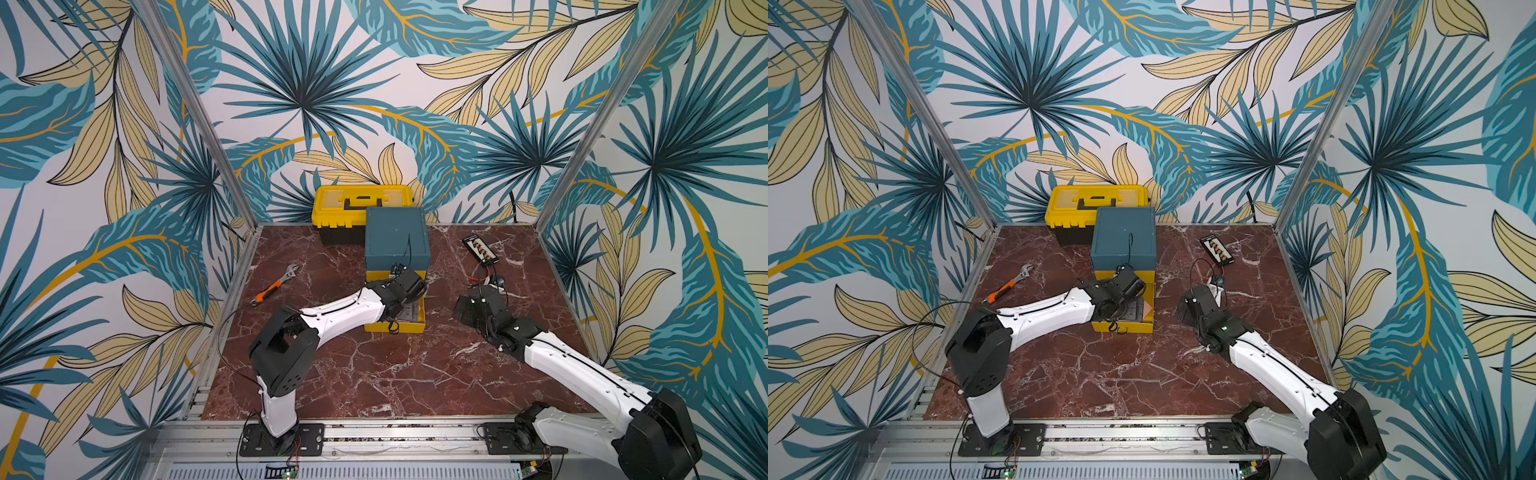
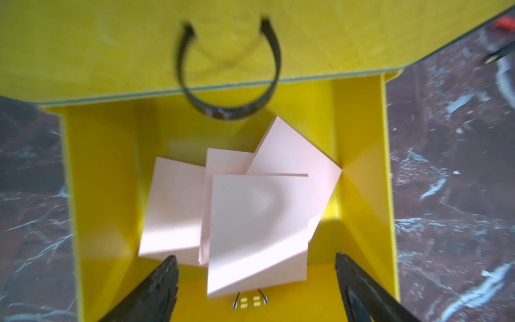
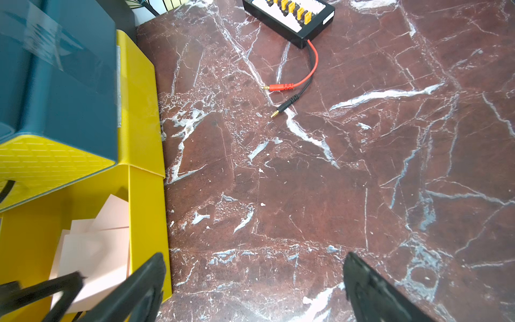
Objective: Please put the sticky notes in the drawer by color
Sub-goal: Place the sticky notes in the drawer, then close the drawer in the storage box.
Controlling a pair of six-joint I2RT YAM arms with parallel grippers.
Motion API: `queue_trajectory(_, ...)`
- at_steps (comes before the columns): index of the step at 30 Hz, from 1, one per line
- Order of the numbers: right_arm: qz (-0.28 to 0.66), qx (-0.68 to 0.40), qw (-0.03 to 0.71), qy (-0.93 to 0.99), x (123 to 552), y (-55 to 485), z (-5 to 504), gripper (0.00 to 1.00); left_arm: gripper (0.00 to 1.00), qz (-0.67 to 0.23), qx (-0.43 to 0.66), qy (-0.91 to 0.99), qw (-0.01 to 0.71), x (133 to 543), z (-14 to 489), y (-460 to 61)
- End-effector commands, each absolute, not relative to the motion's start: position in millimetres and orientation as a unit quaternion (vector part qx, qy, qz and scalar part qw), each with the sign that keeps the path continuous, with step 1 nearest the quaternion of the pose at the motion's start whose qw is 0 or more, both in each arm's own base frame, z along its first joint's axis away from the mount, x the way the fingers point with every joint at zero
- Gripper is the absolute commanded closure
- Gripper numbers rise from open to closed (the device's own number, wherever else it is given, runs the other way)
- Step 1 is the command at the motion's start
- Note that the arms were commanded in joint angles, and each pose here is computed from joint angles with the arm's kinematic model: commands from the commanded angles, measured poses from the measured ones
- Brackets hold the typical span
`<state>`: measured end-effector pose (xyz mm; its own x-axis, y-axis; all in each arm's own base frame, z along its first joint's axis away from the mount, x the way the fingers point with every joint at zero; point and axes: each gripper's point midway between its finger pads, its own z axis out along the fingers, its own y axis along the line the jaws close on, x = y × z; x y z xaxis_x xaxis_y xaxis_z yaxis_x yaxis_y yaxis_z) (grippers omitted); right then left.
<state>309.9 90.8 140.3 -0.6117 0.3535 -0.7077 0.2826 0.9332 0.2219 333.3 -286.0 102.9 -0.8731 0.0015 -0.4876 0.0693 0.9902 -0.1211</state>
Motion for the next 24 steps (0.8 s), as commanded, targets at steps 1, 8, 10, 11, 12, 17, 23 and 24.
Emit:
queue_trajectory(1, 0.048, 0.171, 0.413, 0.893, 315.7, 93.2, 150.0, 0.01, 0.07, -0.072, 0.011, 0.953, 0.293, 340.3, 144.9, -277.1)
queue_trajectory(8, 0.072, 0.152, 0.418, 0.893, 317.5, 102.0, 159.6, 0.14, 0.11, -0.096, 0.012, 0.951, 0.293, 323.1, 174.6, -267.4)
queue_trajectory(10, 0.079, 0.147, 0.421, 0.891, 316.0, 103.6, 160.7, 0.24, 0.23, -0.114, 0.012, 0.953, 0.280, 310.0, 167.5, -264.5)
queue_trajectory(11, 0.081, 0.147, 0.424, 0.890, 315.3, 103.5, 161.9, 0.27, 0.31, -0.123, 0.010, 0.954, 0.274, 302.8, 163.2, -262.1)
queue_trajectory(12, 0.082, 0.147, 0.426, 0.889, 314.4, 103.1, 162.6, 0.31, 0.37, -0.128, 0.007, 0.955, 0.268, 296.7, 157.9, -259.1)
queue_trajectory(17, 0.083, 0.143, 0.433, 0.886, 311.3, 100.7, 167.8, 0.41, 0.51, -0.184, 0.008, 0.954, 0.238, 259.6, 131.5, -255.8)
queue_trajectory(23, 0.087, 0.151, 0.428, 0.887, 312.6, 102.2, 164.4, 0.39, 0.51, -0.246, 0.005, 0.942, 0.228, 234.4, 109.1, -271.2)
queue_trajectory(24, 0.088, 0.152, 0.426, 0.888, 313.0, 102.7, 162.8, 0.38, 0.51, -0.249, 0.004, 0.942, 0.227, 233.8, 104.6, -272.8)
